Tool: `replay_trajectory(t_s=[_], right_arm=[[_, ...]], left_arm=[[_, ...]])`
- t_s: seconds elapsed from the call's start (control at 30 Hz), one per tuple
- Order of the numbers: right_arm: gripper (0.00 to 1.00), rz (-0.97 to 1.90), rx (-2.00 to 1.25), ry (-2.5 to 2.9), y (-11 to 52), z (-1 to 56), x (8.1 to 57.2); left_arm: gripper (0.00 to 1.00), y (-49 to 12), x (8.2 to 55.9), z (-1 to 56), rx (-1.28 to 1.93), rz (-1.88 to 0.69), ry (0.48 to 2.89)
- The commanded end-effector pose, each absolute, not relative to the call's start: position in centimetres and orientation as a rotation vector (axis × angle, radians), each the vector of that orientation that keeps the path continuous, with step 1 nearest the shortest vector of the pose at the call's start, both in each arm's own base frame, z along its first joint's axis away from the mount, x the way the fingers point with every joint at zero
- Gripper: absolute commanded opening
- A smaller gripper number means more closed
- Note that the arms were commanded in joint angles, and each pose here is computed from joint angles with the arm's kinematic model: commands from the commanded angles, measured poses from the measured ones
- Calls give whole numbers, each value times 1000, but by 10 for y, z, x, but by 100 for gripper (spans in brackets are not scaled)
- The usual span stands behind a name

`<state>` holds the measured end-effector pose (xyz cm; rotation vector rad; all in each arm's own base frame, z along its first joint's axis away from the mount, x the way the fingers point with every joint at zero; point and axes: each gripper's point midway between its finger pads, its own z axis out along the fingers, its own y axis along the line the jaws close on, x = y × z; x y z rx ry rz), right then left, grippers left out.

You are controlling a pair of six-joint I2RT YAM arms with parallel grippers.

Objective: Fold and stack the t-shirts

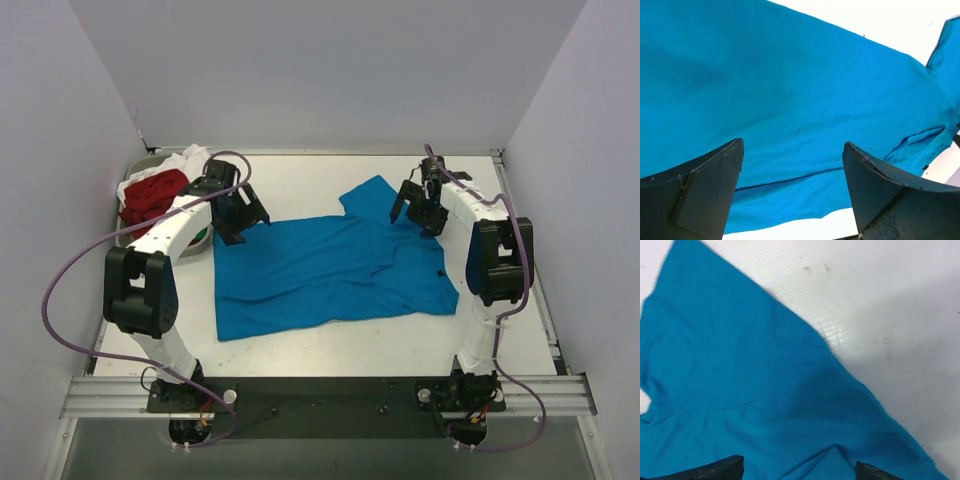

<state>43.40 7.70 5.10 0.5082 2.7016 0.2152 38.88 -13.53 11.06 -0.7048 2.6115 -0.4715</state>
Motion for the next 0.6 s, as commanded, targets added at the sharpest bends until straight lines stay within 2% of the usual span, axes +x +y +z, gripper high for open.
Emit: replay_trajectory(t_s=[0.0,0.2,0.33,0.57], right_arm=[[92,214,589,2736,64,30,422],[92,214,545,2646,67,65,400],[92,205,457,2601,86,98,366],[92,-129,238,2717,96,87,273]], left_arm=[[90,-141,402,121,-676,-519,2564],[90,-144,390,137,-632,-544,2531],[90,-154,359,133,-552,-515,2561],[90,-183,278,90,-321,-276,2750]])
